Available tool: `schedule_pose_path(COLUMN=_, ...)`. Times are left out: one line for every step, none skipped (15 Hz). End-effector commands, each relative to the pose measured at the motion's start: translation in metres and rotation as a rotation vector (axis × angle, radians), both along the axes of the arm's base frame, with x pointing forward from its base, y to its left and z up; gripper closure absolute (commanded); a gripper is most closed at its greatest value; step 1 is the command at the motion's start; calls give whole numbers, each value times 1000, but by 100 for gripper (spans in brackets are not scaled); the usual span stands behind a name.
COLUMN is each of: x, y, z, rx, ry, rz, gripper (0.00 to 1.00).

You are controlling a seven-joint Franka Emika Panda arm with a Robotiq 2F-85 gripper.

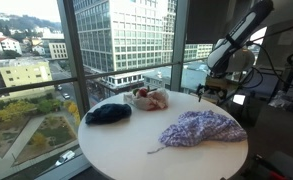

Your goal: Use the blue cloth to cover the flashlight

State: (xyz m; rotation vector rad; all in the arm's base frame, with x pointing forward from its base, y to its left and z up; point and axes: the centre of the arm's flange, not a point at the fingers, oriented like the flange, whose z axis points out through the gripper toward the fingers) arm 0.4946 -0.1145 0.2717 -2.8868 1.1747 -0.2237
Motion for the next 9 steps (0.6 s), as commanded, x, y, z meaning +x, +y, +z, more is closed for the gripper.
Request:
schedule_pose_path(x=1, y=0, z=-8, rx=12, ry=5, rz=-12, gripper=1)
schedule_pose_path(x=0, y=0, z=-14, rx=16, ry=16, rz=-13, gripper=1)
schedule_pose_path(x=0, y=-1, z=-17, rx=16, ry=21, rz=-14, gripper=0)
schedule_pose_path(x=-1, y=-1, z=-17, rx=16, ry=21, rz=-15, gripper=0)
schedule_pose_path(x=-1, y=-1, z=-16, rx=16, ry=21, rz=-15, gripper=0)
schedule_pose_path(x=1, y=-1, z=-20, rx=13, ry=14, rz=-25, gripper=0)
schedule_pose_path(x=1, y=0, z=-25, rx=26, ry=16, rz=-27, gripper=0)
schedule_pose_path(x=1, y=2, z=-32, rx=47, ry=24, rz=-29, gripper=0)
schedule_pose_path(x=1, y=5, z=-38, rx=61, ry=32, rz=-33, gripper=0)
